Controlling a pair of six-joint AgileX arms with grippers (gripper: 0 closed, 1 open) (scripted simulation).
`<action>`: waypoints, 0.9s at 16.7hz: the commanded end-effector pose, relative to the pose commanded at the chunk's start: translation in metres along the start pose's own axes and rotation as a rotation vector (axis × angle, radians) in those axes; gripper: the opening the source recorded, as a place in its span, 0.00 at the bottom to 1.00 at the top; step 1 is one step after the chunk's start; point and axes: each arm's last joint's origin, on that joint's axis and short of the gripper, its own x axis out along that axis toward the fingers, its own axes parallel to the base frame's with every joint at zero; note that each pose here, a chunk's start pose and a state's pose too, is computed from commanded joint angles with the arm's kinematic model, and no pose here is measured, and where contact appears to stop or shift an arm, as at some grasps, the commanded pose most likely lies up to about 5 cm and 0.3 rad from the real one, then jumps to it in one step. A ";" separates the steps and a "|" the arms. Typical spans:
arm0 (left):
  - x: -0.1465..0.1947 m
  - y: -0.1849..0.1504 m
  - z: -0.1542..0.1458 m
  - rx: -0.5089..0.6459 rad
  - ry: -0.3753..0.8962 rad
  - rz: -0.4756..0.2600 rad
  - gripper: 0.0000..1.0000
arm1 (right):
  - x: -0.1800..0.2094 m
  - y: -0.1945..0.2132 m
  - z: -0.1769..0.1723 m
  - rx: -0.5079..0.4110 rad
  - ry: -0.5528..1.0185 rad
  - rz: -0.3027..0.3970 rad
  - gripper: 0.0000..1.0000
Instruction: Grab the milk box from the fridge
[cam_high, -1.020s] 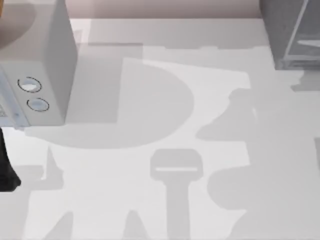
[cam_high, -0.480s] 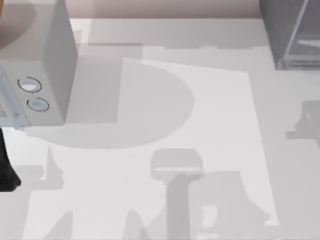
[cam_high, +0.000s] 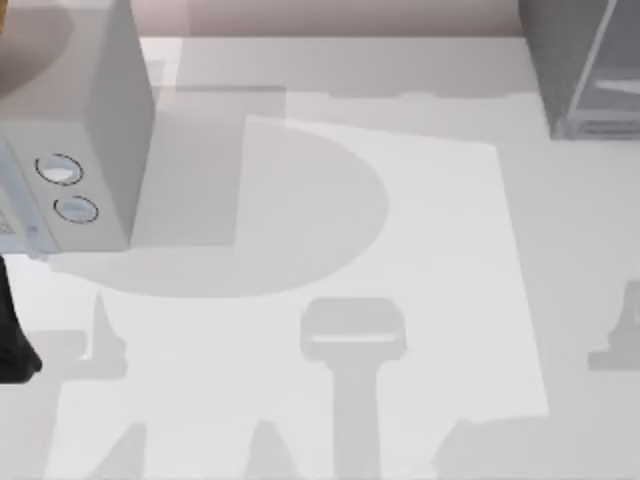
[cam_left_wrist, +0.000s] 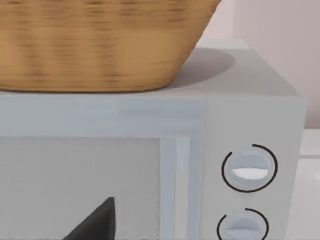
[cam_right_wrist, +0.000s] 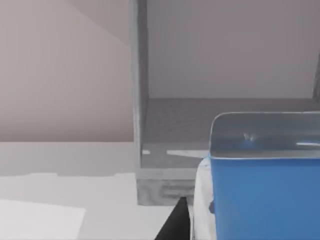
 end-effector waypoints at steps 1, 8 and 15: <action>0.000 0.000 0.000 0.000 0.000 0.000 1.00 | -0.002 0.000 -0.005 0.000 0.007 -0.001 0.00; 0.000 0.000 0.000 0.000 0.000 0.000 1.00 | -0.003 0.001 -0.012 0.001 0.018 -0.003 0.00; 0.000 0.000 0.000 0.000 0.000 0.000 1.00 | 0.009 0.010 0.012 -0.003 -0.043 0.089 0.00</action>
